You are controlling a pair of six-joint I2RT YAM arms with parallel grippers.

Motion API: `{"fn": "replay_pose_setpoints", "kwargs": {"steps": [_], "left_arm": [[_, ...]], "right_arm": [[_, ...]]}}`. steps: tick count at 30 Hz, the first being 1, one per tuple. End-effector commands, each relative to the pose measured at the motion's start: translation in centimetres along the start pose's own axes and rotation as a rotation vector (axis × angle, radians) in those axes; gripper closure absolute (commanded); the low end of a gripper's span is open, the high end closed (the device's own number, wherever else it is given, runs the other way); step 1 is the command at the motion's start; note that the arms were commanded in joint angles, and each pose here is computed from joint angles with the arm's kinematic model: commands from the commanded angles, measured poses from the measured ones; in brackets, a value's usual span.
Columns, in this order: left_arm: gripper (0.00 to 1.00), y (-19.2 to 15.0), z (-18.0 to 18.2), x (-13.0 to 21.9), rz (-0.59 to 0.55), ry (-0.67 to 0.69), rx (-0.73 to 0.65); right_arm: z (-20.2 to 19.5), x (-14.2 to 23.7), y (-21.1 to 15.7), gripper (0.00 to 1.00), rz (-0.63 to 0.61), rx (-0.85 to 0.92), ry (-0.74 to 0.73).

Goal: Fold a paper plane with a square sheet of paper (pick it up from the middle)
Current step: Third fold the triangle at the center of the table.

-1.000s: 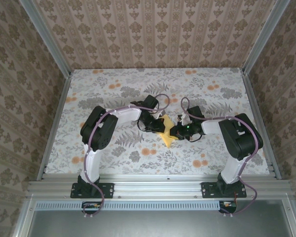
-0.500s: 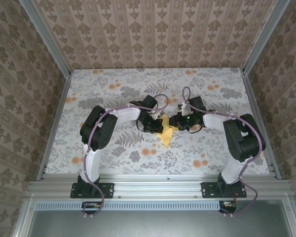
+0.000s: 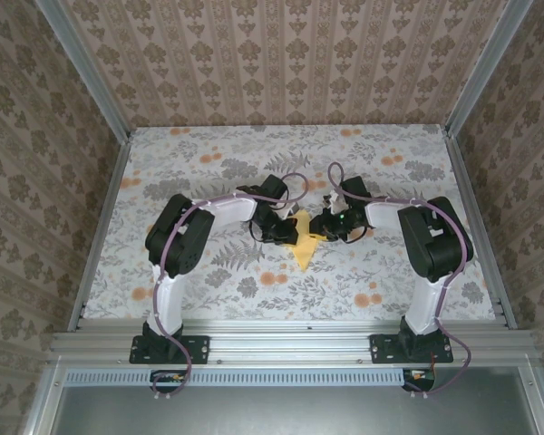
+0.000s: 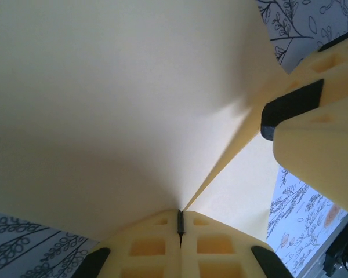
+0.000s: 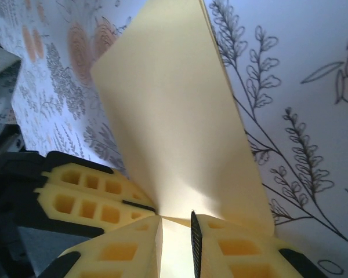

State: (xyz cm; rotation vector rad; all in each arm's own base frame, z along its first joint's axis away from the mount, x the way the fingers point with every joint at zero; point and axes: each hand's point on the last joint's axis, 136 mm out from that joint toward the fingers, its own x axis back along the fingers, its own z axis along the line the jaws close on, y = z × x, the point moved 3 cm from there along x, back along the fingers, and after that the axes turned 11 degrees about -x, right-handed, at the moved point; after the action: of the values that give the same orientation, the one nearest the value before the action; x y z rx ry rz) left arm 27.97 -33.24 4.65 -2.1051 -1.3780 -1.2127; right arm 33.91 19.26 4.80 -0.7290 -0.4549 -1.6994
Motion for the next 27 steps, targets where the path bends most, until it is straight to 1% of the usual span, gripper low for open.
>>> {"fn": "replay_pose_setpoints", "kwargs": {"steps": [1, 7, 14, 18, 27], "left_arm": [[1.0, -0.2, 0.1, 1.0, -0.009, 0.019, -0.022], [1.0, -0.3, 0.5, 0.9, -0.008, 0.029, -0.021], [1.0, -0.5, 1.2, 0.7, 0.0, 0.053, -0.015], [1.0, -0.6, 1.6, 0.5, 0.009, 0.064, -0.015], [1.0, -0.7, 2.0, -0.1, 0.036, 0.084, -0.025]], "right_arm": [[-0.9, -0.2, 0.1, 0.76, 0.006, 0.009, -0.041], [-1.4, -0.5, 0.1, 0.76, 0.01, 0.012, -0.059], [-2.9, -0.7, -0.4, 0.77, 0.02, 0.012, -0.118], [-3.1, -0.8, -0.6, 0.77, 0.021, 0.013, -0.116], [0.9, 1.1, -0.6, 0.77, -0.027, 0.062, 0.008]]}}
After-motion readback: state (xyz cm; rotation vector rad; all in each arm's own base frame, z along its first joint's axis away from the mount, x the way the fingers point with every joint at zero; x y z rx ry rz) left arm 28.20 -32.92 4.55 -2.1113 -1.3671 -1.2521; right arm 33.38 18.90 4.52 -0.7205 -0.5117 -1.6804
